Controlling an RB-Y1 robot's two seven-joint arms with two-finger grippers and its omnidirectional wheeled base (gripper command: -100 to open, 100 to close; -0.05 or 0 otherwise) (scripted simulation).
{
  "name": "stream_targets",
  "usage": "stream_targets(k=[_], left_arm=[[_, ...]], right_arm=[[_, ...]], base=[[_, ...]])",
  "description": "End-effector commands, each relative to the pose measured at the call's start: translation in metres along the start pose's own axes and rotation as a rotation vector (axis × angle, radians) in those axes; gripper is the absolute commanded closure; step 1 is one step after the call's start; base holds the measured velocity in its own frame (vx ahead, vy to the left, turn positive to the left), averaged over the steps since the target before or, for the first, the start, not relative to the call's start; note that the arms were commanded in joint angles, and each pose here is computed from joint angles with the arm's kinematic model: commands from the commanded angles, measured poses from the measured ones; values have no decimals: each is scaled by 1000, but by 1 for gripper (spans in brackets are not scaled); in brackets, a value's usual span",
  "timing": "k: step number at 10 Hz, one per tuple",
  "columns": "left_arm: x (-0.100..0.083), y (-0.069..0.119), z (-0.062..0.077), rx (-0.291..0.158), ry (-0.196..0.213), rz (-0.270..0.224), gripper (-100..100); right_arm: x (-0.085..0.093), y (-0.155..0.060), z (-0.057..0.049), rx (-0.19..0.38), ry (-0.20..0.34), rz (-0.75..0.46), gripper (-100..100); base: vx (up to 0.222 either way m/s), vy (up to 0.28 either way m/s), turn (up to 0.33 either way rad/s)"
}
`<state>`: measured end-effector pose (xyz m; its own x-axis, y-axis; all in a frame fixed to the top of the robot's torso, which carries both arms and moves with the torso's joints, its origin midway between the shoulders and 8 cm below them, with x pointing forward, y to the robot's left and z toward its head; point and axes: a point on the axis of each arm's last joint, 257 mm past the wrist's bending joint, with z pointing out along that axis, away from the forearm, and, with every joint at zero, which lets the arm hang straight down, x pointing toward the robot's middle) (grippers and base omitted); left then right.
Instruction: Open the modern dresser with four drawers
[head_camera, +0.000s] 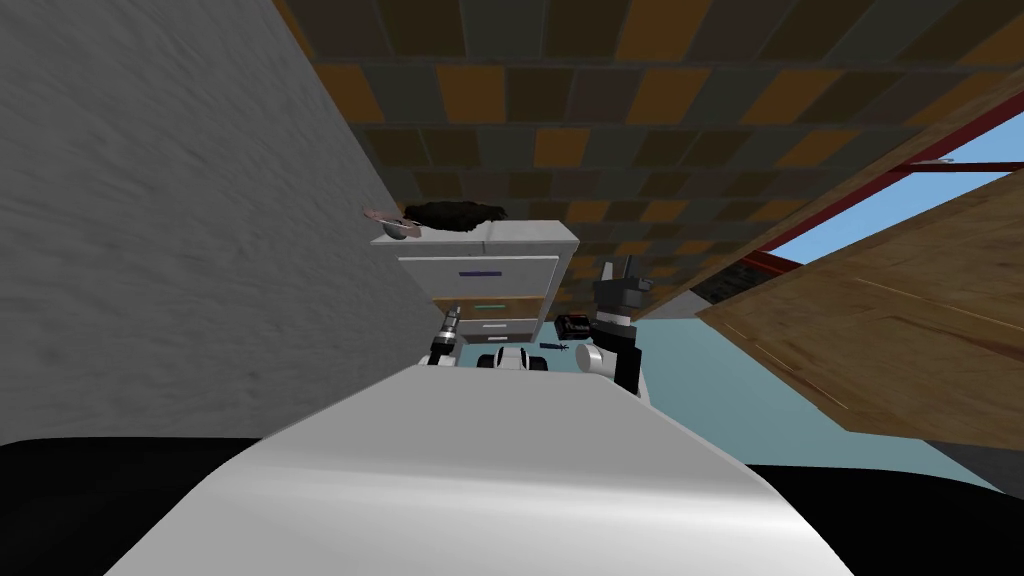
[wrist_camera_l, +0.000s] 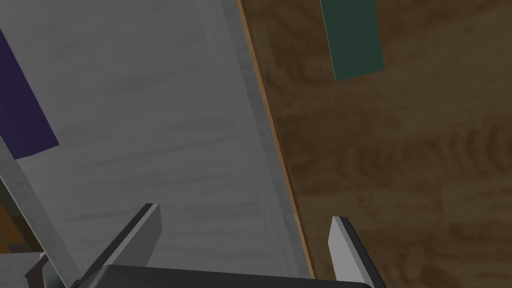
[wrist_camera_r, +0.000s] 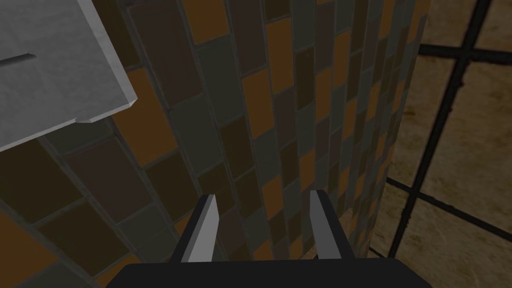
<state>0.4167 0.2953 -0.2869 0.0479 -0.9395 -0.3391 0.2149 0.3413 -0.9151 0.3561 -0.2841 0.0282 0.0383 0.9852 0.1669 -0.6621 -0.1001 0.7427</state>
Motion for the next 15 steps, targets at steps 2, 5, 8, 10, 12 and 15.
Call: stream_targets(k=[2,5,8,10,12,15], left_arm=[[9,23,-9,-39,8,-12,-100],[19,38,-16,-66,13,-25,-100],[36,55,-26,-101,16,-54,-100],[51,61,-31,-119,14,-85,-100],[69,63,-34,-133,7,-123,-100],[71,61,-25,-135,5,-131,-100]], right_arm=[[0,0,0,0,0,0,0],[0,0,0,0,0,0,0],[0,0,0,0,0,0,0],[0,0,0,0,0,0,0],[0,0,0,0,0,0,0],[0,0,0,0,0,0,0]], base=[[26,-21,5],[14,-13,4],[21,-18,6],[21,-19,5],[13,-13,4],[13,-8,1]])
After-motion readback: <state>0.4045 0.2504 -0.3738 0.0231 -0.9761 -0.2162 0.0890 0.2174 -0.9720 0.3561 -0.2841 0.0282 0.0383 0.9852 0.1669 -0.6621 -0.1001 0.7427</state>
